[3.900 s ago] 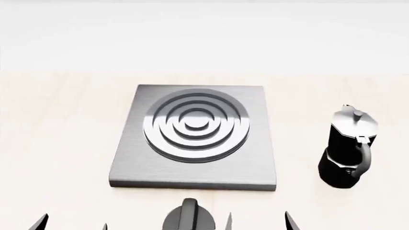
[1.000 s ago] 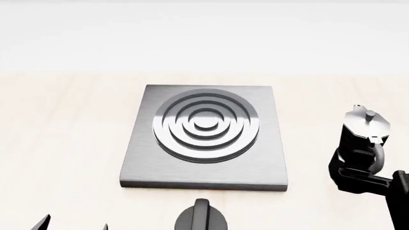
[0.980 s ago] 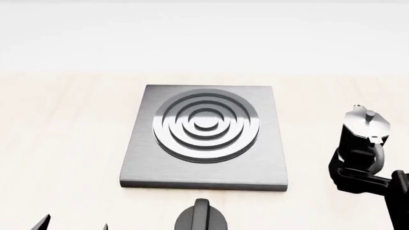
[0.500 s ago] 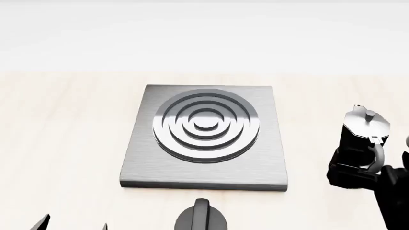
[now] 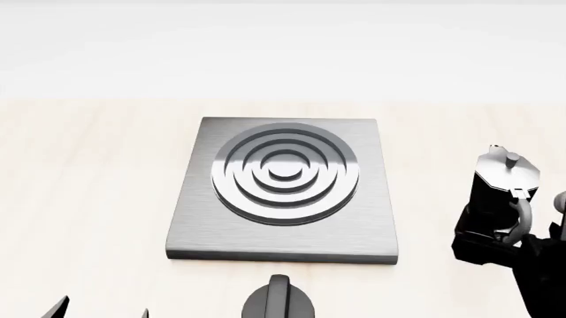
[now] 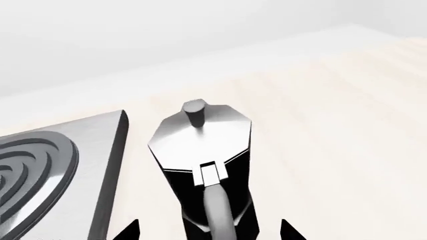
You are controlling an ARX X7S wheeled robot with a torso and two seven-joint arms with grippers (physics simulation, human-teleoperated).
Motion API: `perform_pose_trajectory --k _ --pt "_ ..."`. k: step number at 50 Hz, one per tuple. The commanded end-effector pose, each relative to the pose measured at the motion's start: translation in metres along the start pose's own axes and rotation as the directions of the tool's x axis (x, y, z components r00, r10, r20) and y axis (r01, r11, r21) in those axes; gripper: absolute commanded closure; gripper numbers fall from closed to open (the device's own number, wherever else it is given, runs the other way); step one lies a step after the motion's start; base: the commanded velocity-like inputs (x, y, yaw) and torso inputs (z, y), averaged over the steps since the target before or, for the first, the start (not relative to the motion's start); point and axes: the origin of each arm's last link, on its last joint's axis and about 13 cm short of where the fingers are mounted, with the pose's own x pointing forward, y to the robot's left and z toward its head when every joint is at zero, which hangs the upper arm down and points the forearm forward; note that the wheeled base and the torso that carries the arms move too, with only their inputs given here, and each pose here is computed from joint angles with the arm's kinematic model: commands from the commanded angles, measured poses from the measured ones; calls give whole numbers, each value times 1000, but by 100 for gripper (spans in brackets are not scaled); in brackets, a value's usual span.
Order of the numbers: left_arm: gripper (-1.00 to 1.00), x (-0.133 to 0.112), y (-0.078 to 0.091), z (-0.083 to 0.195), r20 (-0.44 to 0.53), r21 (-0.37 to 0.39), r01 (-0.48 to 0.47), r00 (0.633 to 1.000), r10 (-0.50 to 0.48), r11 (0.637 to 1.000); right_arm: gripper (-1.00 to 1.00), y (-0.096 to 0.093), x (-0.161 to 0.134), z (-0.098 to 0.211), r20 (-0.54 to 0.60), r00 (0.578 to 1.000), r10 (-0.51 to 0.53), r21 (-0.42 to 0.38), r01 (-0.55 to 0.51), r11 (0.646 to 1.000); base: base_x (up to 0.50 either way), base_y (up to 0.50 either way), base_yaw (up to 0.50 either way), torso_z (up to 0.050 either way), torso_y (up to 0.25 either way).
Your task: Put the moka pot on the stove.
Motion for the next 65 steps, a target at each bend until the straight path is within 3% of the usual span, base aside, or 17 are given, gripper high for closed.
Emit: perform_pose_trajectory --k 1,46,47,61,63,64,65 --pt "-100 0 0 -1 0 0 0 1000 0 1000 -100 -5 4 -4 -21 999 -29 1 29 1000 0 0 0 0 0" --pt "-100 1 0 0 3 5 0 1000 0 1000 -100 -7 15 0 -9 1000 -22 14 22 1000 0 0 0 0 0" --pt "-100 2 0 0 2 5 -1 1000 1 1000 100 -8 16 0 -7 1000 -26 14 26 1000 0 0 0 0 0" --pt "-100 3 -1 0 0 6 2 1000 -2 1000 100 -9 22 -11 -30 999 -23 -1 23 1000 0 0 0 0 0" --pt "-100 2 -1 0 0 7 3 1000 -3 1000 100 -7 25 -11 -28 999 -34 -46 32 998 0 0 0 0 0" --pt "-100 2 0 0 0 2 3 1000 -3 1000 100 -3 28 -5 26 997 -69 -135 72 988 0 0 0 0 0" --pt "-100 2 0 0 -1 4 0 1000 0 1000 100 -1 29 0 64 995 -79 -171 89 981 11 0 0 0 0"
